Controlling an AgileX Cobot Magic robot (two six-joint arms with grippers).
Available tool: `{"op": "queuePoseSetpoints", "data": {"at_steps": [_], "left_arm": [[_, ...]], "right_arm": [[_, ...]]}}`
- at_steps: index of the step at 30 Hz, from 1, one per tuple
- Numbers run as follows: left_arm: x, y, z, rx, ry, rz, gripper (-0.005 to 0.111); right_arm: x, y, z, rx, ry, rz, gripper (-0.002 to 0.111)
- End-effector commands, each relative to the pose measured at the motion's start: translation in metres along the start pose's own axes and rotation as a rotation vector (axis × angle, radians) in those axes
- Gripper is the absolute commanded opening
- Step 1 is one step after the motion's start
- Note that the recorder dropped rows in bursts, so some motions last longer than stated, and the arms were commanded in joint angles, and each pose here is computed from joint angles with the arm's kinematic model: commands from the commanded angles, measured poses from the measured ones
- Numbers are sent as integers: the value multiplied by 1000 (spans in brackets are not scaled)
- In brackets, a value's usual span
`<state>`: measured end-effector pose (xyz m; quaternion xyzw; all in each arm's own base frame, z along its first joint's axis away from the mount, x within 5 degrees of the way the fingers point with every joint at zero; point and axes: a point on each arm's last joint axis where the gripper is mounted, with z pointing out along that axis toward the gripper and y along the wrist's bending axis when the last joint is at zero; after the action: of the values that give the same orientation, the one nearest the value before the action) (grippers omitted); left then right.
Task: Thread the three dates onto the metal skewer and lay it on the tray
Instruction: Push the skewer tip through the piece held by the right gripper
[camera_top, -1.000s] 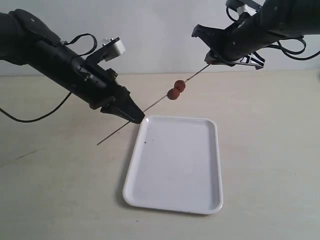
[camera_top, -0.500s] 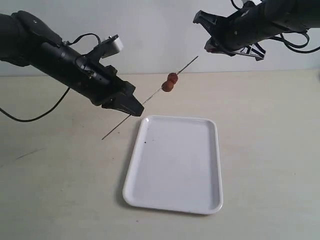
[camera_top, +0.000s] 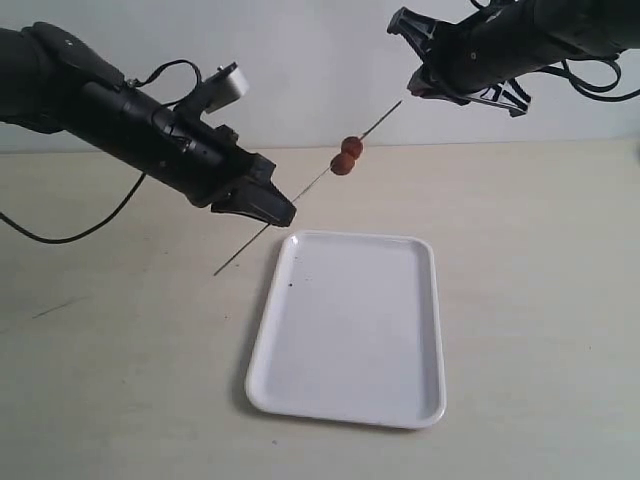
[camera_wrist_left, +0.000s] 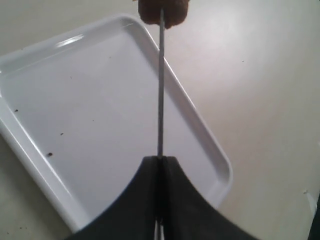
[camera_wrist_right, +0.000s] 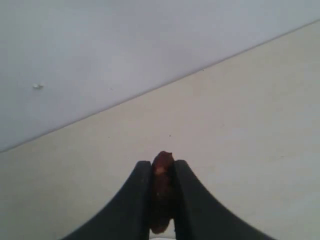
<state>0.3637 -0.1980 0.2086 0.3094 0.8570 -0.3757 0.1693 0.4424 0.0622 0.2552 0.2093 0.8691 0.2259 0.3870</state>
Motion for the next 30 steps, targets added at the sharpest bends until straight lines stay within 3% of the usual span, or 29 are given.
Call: {"op": "queuePoseSetpoints", "data": {"at_steps": [1, 24, 30], "left_arm": [[-3, -4, -1, 22, -18, 4, 0], [-3, -8, -1, 66, -16, 34, 0], [-4, -8, -1, 65, -22, 33, 0]], "right_arm": [[-3, 0, -3, -6, -18, -1, 12], [-4, 0, -3, -7, -25, -1, 12], [-4, 0, -3, -7, -22, 6, 28]]}}
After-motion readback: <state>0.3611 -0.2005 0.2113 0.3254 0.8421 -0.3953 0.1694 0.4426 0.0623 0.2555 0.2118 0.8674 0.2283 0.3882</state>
